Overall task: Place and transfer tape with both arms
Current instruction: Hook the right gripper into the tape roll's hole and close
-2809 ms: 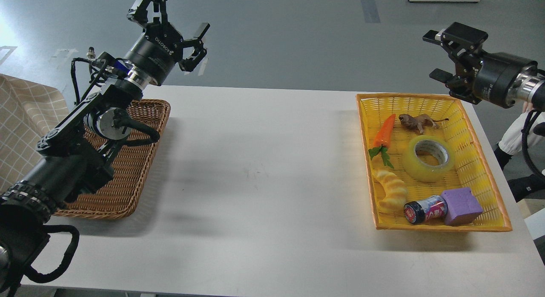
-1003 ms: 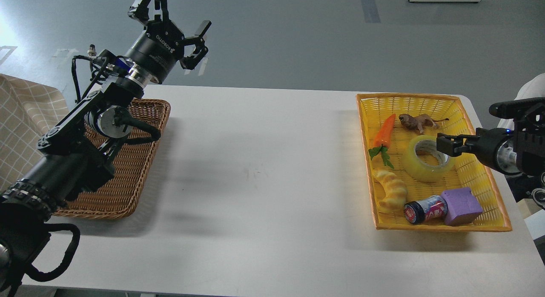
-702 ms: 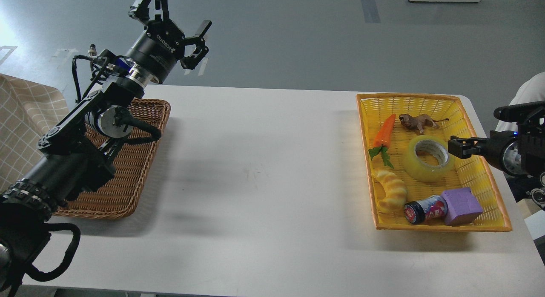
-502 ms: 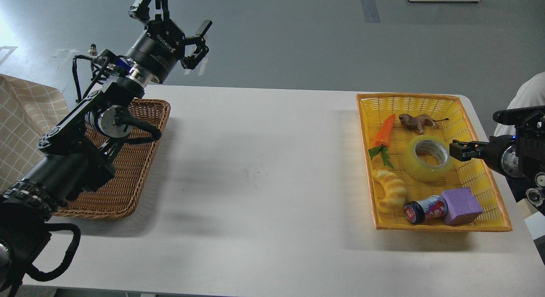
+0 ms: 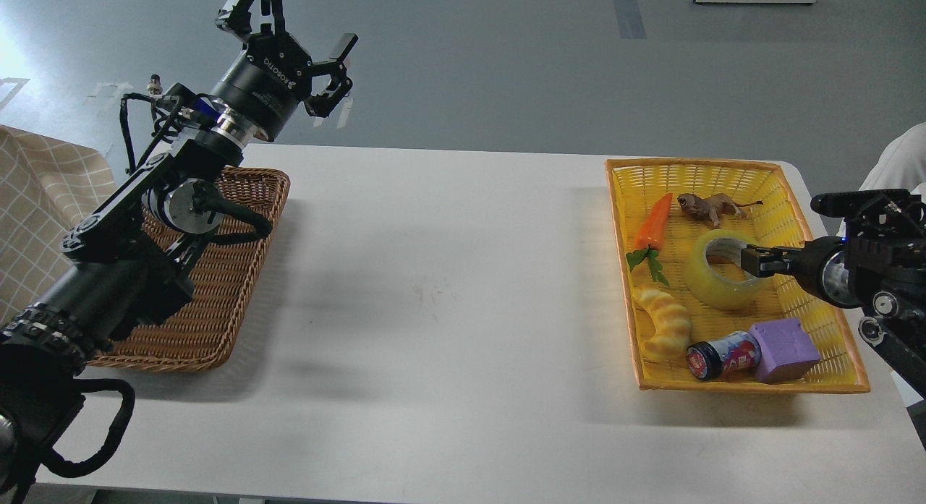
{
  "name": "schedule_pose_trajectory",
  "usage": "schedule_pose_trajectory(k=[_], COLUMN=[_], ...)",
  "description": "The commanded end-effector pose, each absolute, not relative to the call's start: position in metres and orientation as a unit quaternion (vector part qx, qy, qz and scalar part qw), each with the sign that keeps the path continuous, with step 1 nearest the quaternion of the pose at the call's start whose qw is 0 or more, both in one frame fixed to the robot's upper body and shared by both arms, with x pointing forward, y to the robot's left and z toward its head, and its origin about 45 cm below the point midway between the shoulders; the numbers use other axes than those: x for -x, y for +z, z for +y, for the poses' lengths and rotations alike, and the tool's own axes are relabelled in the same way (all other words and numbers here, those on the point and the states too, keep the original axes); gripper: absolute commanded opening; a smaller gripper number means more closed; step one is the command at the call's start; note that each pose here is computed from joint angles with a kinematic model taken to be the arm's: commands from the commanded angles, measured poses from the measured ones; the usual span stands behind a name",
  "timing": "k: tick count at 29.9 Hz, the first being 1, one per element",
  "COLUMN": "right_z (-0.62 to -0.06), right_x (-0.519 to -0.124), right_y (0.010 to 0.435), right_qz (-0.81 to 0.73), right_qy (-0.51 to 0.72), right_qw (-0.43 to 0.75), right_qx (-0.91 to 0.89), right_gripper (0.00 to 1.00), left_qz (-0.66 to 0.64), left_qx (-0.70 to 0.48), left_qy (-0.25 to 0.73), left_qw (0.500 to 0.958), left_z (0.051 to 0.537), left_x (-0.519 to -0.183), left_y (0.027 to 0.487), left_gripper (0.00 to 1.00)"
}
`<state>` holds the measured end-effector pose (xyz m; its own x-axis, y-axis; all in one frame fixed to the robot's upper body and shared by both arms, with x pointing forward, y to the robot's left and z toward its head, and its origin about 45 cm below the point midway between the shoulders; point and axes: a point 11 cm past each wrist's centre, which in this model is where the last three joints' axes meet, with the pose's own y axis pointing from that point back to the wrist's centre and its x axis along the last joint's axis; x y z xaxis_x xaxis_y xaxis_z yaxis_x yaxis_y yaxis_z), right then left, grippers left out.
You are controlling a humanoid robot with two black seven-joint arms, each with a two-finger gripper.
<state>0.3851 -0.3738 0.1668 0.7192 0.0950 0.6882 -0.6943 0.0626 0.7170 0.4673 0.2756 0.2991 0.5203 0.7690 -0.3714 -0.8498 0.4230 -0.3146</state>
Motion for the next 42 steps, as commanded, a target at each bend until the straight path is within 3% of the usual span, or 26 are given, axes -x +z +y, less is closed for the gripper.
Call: schedule_pose_trajectory(k=[1,7,12,16,21,27,31,42], right_z=[-0.371,-0.368,-0.363,-0.360,-0.358,-0.360,-0.361,-0.371], right_x=[-0.385,-0.387,-0.389,-0.389,-0.388,-0.388,-0.389,-0.405], right_y=[0.161,0.152,0.145,0.142,0.136,0.135,0.138,0.207], right_qz=[-0.241,-0.242,-0.243,-0.242,-0.242,-0.244,-0.246,-0.281], right_qy=[0.281,0.268,0.260,0.256,0.248,0.244,0.247,0.304], right_qw=[0.687,0.687,0.685,0.684,0.685,0.685,0.685,0.662], right_qx=[-0.625,-0.630,-0.635,-0.638,-0.641,-0.642,-0.640,-0.625], right_gripper=[0.76,0.63,0.58,0.45,0.40,0.10,0.00,0.00], left_qz=[0.085,0.087,0.086,0.087,0.089,0.088,0.087,0.083], left_qx=[0.236,0.237,0.235,0.236,0.236,0.234,0.235,0.236], left_qy=[0.483,0.482,0.482,0.483,0.483,0.483,0.483,0.482], left_qw=[0.839,0.839,0.839,0.839,0.839,0.839,0.839,0.840], left_z=[0.276,0.274,0.276,0.276,0.275,0.275,0.276,0.276], left_x=[-0.467,-0.467,-0.467,-0.467,-0.466,-0.466,-0.466,-0.468], left_y=[0.299,0.298,0.298,0.298,0.296,0.296,0.297,0.301], left_gripper=[0.98,0.98,0.98,0.98,0.98,0.98,0.98,0.98])
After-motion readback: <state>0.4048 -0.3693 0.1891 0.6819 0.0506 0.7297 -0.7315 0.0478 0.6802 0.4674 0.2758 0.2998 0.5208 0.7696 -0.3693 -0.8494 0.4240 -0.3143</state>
